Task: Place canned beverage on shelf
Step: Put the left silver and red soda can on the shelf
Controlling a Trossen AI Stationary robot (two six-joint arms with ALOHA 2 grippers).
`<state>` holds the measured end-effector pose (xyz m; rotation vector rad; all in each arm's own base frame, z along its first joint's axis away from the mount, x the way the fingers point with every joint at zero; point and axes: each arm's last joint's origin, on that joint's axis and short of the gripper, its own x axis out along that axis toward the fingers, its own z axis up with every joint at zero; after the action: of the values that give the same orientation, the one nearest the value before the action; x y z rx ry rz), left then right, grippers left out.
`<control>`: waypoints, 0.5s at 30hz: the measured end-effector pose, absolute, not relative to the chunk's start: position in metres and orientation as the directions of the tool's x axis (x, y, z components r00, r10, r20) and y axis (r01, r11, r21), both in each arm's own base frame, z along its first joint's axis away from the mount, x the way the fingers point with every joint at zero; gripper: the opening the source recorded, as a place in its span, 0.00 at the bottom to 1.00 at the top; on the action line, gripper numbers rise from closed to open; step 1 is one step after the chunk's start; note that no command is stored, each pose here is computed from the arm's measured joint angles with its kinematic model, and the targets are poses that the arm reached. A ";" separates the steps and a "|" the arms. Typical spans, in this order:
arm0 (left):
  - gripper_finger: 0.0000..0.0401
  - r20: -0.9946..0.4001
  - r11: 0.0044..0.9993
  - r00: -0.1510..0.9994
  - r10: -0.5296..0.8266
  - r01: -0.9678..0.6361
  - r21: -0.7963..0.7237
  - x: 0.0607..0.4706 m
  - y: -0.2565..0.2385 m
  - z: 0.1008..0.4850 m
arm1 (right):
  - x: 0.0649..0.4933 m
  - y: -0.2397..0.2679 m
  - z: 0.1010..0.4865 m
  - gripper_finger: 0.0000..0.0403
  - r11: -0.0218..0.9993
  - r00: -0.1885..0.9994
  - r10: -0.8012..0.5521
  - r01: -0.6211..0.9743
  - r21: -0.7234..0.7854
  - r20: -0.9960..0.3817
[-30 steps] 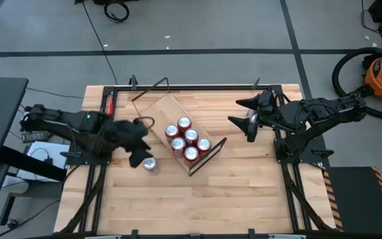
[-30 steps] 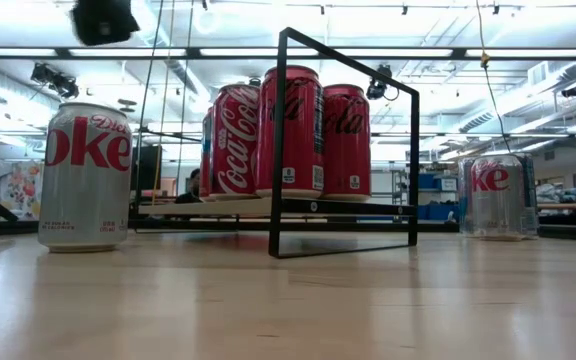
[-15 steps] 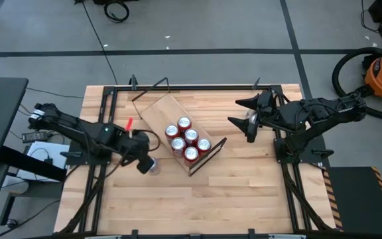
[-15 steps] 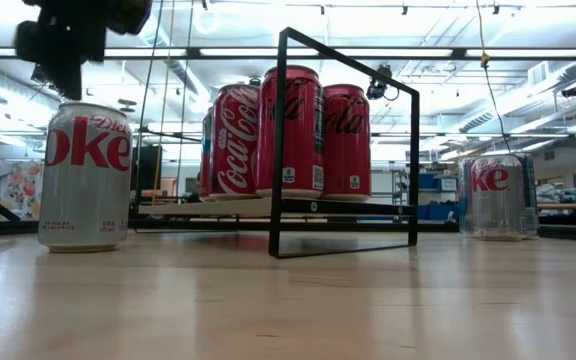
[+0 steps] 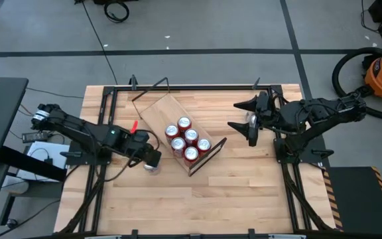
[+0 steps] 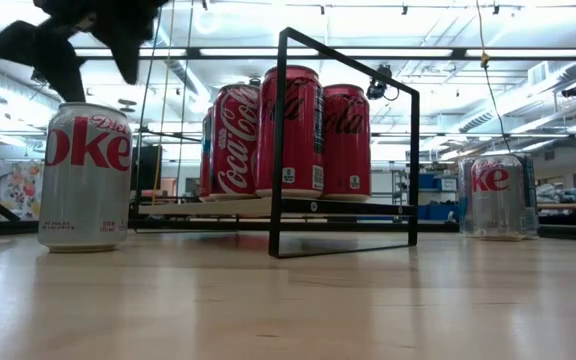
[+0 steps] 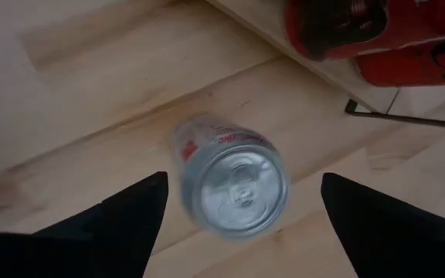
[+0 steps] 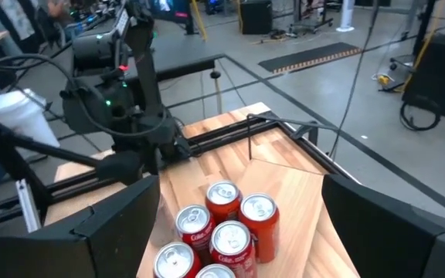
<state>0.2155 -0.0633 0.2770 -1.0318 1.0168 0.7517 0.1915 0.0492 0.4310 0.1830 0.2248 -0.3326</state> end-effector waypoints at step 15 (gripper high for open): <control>1.00 -0.956 0.298 0.292 -0.007 -0.912 -0.281 0.238 -0.070 0.254 | 0.192 0.051 0.429 0.92 0.950 0.931 -0.248 0.287 0.120 -0.269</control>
<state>0.2377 -0.0701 0.2541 -1.0872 1.0942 0.7972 0.1916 0.0507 0.4295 0.1591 0.2540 -0.2750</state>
